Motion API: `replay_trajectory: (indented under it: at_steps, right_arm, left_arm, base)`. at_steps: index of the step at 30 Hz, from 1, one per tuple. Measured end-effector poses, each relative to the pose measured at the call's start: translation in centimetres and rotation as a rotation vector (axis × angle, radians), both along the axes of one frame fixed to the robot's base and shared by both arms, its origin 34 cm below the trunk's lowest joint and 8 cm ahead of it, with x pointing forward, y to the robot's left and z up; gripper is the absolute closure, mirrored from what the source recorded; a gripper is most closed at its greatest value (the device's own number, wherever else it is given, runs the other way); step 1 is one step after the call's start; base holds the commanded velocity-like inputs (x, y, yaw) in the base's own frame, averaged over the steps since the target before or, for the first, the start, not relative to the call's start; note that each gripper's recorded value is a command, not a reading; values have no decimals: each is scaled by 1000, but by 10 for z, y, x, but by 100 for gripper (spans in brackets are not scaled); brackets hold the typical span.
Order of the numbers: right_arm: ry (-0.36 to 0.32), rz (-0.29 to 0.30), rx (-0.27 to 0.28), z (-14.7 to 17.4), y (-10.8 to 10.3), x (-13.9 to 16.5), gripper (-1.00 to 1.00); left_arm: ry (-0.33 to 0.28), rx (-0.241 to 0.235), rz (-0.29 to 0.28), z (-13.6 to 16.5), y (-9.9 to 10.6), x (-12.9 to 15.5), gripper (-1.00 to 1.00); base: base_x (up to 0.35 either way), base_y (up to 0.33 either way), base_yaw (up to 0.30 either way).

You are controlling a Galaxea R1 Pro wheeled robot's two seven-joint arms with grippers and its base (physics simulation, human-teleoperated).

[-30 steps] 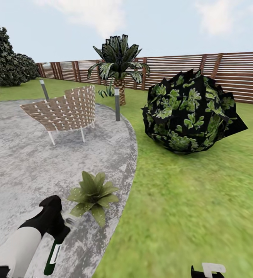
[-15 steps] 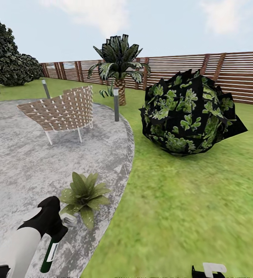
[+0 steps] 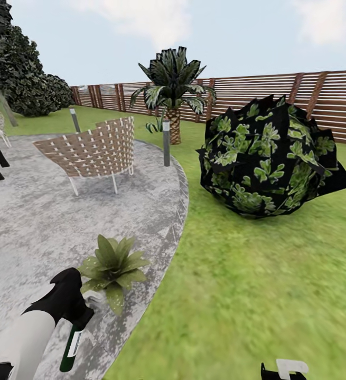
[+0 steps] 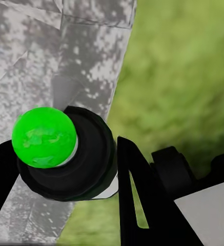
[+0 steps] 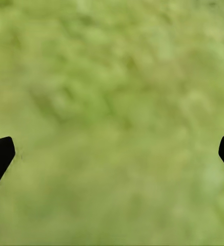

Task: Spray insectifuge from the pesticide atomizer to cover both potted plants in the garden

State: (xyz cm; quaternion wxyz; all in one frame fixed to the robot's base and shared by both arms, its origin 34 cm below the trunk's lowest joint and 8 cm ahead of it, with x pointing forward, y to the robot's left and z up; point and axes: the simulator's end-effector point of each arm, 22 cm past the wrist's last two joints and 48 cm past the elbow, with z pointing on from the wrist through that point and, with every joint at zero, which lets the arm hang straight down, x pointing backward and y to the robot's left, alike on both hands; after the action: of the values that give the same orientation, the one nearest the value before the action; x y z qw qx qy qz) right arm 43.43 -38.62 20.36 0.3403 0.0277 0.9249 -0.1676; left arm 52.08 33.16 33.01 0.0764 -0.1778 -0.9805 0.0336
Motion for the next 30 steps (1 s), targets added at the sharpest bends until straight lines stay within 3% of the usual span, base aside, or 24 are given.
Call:
replay_trajectory:
  at_steps: [19,22,26,30]
  right_arm:
    - [1,-4,3,-1,1,0,-100]
    - [1,-5,5,-1,3,-1,-100]
    - [0,-9,4,0,2,0,-100]
    - [-1,-9,-3,1,-2,0,-100]
  left_arm:
    - [-28,-1,-13,8,-3,13,100]
    - [-85,-10,-9,34,-4,47,100]
    - [-136,-92,-11,76,-25,88,100]
    - [-177,-64,-32,103,-24,115,100]
  base:
    - [0,0,278]
    - [0,0,278]
    - [0,0,215]
    - [0,0,29]
